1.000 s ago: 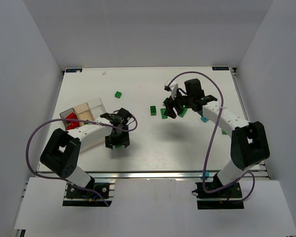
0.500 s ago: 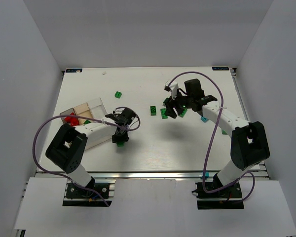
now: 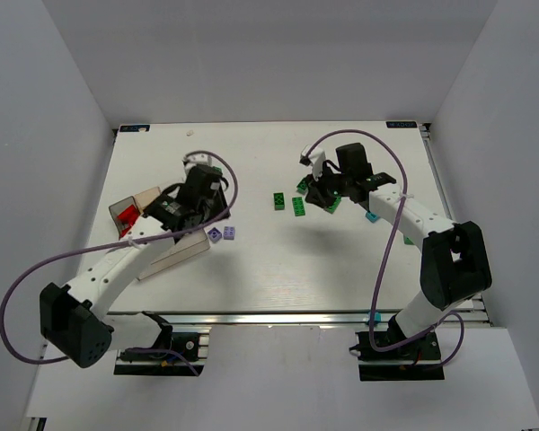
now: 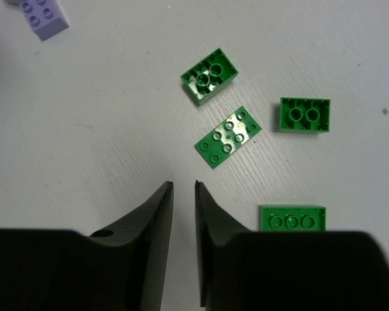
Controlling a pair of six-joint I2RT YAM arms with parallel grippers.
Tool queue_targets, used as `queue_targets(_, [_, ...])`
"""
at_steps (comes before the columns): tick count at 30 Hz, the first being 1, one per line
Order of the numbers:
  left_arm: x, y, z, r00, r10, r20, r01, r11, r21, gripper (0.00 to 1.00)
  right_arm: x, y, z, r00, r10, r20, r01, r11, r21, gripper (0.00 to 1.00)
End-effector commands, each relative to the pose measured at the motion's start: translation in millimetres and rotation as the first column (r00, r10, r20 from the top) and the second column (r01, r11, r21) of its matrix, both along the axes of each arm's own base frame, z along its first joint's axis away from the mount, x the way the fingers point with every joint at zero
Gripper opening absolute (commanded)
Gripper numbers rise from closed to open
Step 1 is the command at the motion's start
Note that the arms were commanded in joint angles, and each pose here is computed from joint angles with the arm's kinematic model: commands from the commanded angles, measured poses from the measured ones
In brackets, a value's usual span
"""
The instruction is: Sort the legos into containers by color
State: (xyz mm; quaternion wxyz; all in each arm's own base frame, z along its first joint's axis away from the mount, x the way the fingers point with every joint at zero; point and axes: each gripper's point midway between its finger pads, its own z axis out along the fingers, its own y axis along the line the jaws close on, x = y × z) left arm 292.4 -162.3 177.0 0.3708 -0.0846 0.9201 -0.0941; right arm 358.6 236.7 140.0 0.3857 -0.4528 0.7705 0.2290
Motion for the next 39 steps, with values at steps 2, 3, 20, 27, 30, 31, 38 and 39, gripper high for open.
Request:
queue_targets(2, [22.7,48.2,37.2,0.988,0.128,0.083,-0.134,0.988,0.070,0.00,30.1,-10.9,35.8,0.979,-0.165,0.119,0.160,0.986,0.048,0.09])
queue_targets(3, [26.0,55.5,39.0,0.987,0.137,0.087,-0.145,0.986,0.083,0.00,38.7,-16.1,37.8,0.967,-0.220,0.126,0.215,0.975,0.054,0.00])
queue_targets(20, [55.7,194.2,6.5,0.901,0.430,0.055,-0.433,0.884,0.175,0.00,43.1,-40.1,20.5,0.967,-0.196,-0.161,0.206,0.978,0.044,0.50])
queue_targets(27, [69.8,210.2,-14.9,0.889,0.457,0.022,-0.452,0.872,0.187,0.00,27.1,-46.6,18.8,0.982,-0.116,-0.152,0.121,0.992,0.028,0.59])
queue_targets(30, [70.8,216.8,-19.0,0.889,0.458,0.013,-0.452,0.871,0.191,0.00,22.9,-47.0,17.4,0.982,-0.104,-0.157,0.110,0.993,0.030,0.59])
queue_targets(31, [71.3,216.8,-20.4,0.891,0.454,0.010,-0.448,0.873,0.195,0.00,22.6,-46.4,17.5,0.982,-0.101,-0.160,0.108,0.994,0.033,0.59])
queue_targets(38, [73.0,227.0,-28.0,0.889,0.458,-0.009,-0.446,0.870,0.210,0.00,23.9,-42.9,14.5,0.981,-0.084,-0.177,0.092,0.995,0.037,0.61])
queue_targets(39, [73.4,227.0,-28.9,0.889,0.458,-0.010,-0.446,0.870,0.211,0.00,25.2,-42.7,15.7,0.981,-0.082,-0.173,0.090,0.995,0.036,0.61])
